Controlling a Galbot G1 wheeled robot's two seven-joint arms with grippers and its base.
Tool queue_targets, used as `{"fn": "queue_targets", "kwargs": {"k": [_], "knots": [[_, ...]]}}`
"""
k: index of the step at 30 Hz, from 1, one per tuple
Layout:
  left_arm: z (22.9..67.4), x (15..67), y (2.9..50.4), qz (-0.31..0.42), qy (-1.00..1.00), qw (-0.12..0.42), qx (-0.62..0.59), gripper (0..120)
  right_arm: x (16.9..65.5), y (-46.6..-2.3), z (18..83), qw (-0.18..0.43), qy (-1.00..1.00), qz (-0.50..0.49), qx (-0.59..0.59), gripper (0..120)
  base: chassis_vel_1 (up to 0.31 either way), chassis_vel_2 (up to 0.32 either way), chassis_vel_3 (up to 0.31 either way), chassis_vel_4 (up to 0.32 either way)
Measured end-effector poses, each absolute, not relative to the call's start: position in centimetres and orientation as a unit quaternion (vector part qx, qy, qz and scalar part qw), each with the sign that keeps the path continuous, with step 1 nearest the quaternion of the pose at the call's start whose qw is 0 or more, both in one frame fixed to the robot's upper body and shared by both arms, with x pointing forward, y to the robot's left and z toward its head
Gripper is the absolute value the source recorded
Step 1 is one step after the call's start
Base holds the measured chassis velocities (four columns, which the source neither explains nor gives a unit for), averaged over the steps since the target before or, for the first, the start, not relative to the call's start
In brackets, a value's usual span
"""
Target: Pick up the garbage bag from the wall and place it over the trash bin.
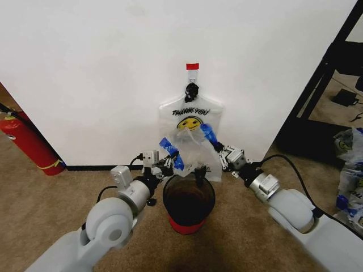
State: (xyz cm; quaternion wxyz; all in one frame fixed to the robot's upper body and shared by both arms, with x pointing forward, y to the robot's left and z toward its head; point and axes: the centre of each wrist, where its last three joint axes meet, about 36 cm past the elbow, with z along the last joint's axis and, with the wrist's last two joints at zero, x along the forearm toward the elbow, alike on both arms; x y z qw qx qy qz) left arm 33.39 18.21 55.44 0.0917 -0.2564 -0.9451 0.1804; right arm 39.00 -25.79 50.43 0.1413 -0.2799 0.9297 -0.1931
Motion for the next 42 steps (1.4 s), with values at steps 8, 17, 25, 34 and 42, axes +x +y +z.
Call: {"fn": "queue_targets", "kwargs": {"k": [8,17,25,34,42], "knots": [[58.5,31.6,18.6,0.166,-0.945,0.049,-0.277,0,37.4,-25.0,54.3,0.168,0.934,-0.163,-0.271,0,0.000,0.000,0.000,0.000],[57.5,31.3,18.6,0.172,-0.945,0.074,-0.267,0,36.7,-24.2,54.4,0.152,0.940,-0.137,-0.273,0,0.000,0.000,0.000,0.000],[57.0,30.7,18.7,0.179,-0.946,0.092,-0.254,0,37.0,-23.5,53.3,0.130,0.949,-0.105,-0.267,0,0.000,0.000,0.000,0.000],[54.3,31.0,18.4,0.188,-0.948,0.115,-0.231,0,37.0,-21.4,49.7,0.097,0.957,-0.063,-0.267,0,0.000,0.000,0.000,0.000],[53.0,30.8,18.6,0.195,-0.948,0.134,-0.215,0,36.5,-17.3,45.6,0.054,0.968,0.007,-0.245,0,0.000,0.000,0.000,0.000]]}}
